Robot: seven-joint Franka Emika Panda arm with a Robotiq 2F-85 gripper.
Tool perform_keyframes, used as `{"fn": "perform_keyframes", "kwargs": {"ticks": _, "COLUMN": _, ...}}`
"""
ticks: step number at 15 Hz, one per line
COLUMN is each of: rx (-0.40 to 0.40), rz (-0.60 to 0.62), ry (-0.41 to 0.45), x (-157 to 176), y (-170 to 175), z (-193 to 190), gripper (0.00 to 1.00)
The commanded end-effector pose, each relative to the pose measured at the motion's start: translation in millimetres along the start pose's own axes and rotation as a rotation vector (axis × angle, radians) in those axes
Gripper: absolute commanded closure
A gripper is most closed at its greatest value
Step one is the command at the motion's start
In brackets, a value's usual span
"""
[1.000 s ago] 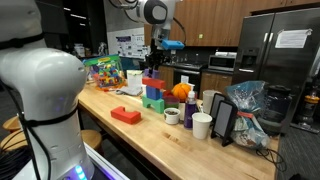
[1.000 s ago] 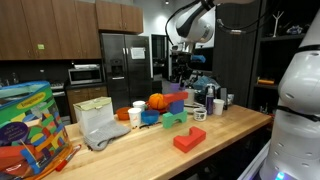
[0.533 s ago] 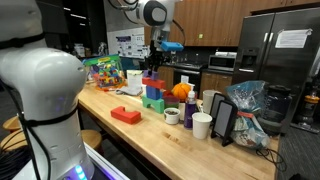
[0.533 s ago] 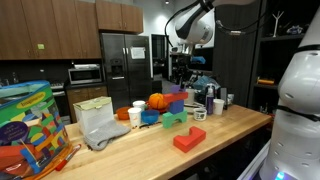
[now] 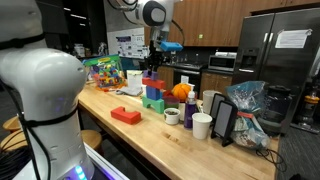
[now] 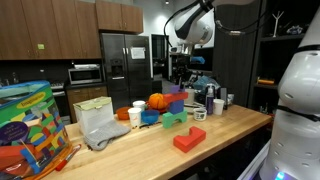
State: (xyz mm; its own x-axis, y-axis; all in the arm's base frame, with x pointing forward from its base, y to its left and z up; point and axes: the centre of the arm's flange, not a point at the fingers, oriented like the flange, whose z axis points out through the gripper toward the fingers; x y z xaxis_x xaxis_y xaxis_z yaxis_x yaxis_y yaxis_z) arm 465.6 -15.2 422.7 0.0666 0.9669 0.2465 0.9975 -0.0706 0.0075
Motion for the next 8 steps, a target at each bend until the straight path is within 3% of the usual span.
{"fn": "perform_keyframes", "kwargs": {"ticks": 1, "rx": -0.039, "rz": 0.004, "ry": 0.003, "x": -3.7, "y": -3.7, "z": -4.7, "gripper": 0.85}}
{"fn": "perform_keyframes", "kwargs": {"ticks": 8, "rx": -0.069, "rz": 0.011, "ry": 0.003, "x": -8.4, "y": -2.0, "z": -4.5, "gripper": 0.85}}
